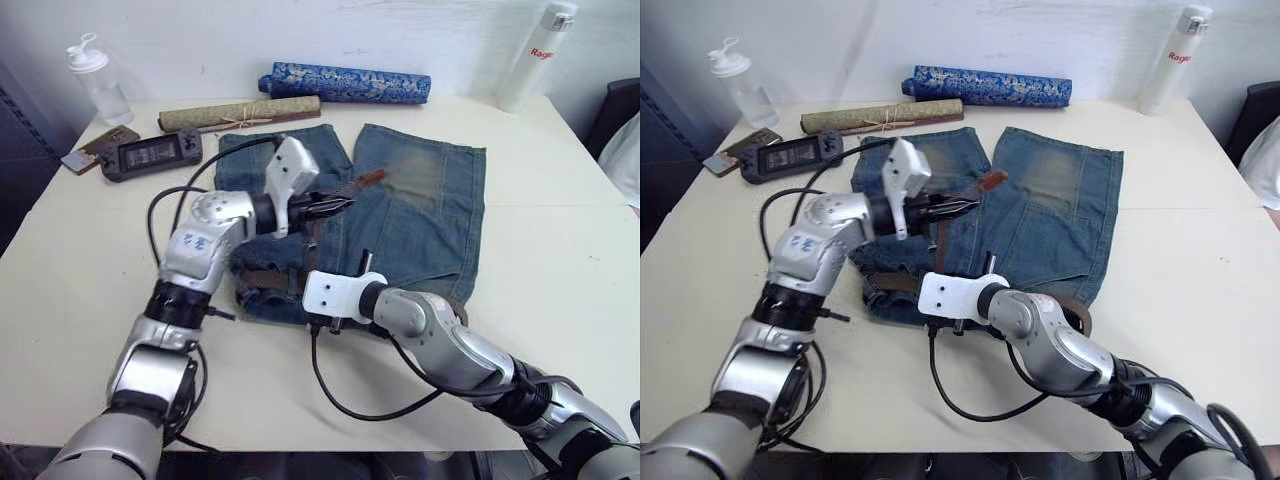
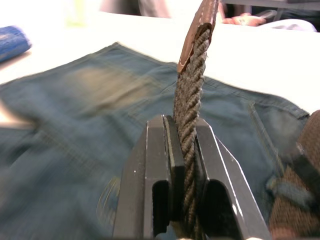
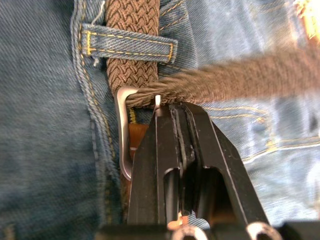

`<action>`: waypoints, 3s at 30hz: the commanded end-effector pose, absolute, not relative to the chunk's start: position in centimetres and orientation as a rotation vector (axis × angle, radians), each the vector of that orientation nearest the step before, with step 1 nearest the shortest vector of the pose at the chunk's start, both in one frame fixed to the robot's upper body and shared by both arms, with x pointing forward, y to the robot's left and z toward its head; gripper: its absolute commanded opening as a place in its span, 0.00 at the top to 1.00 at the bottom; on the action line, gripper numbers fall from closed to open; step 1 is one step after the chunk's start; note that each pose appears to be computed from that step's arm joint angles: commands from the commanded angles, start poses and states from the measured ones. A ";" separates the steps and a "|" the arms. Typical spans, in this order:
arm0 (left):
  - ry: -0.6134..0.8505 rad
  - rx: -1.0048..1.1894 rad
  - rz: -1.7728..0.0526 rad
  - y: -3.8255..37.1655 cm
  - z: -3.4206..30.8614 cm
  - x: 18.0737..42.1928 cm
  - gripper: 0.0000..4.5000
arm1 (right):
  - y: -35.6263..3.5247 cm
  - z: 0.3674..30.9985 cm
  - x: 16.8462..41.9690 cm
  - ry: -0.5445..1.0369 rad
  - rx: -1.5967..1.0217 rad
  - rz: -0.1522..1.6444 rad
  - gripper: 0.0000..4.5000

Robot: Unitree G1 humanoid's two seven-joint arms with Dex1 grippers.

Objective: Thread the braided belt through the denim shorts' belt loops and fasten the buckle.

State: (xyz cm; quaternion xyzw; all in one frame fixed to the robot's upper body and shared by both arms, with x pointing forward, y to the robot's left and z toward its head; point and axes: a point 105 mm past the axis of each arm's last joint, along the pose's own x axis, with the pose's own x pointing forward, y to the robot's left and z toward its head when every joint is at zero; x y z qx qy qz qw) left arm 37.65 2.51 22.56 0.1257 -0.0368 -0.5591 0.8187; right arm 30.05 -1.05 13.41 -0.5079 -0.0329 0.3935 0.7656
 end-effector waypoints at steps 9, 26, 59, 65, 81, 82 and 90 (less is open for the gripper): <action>-0.283 0.328 -1.373 -5.6 27.6 36.8 1.00 | -1.1 8.2 28.1 -0.033 -1.304 1.043 0.98; -0.270 0.331 -1.413 -7.0 25.7 36.3 1.00 | -1.1 8.2 27.6 -0.071 -1.364 1.114 0.98; -0.066 0.508 -0.837 17.0 18.4 32.6 1.00 | -3.3 16.3 28.3 0.067 -0.542 0.890 0.98; -0.078 0.501 -0.839 16.7 18.7 32.6 1.00 | -2.4 15.7 29.1 0.088 -0.536 0.880 0.98; -0.080 0.493 -0.821 16.7 19.0 33.1 1.00 | -0.6 13.6 28.7 0.125 -0.665 0.948 0.98; -0.083 0.494 -0.824 16.6 19.1 33.1 1.00 | -0.7 13.5 28.8 0.131 -0.664 0.943 0.98; -0.107 0.506 -0.851 15.8 19.7 33.0 1.00 | -1.2 12.9 29.4 0.188 -0.657 0.913 0.98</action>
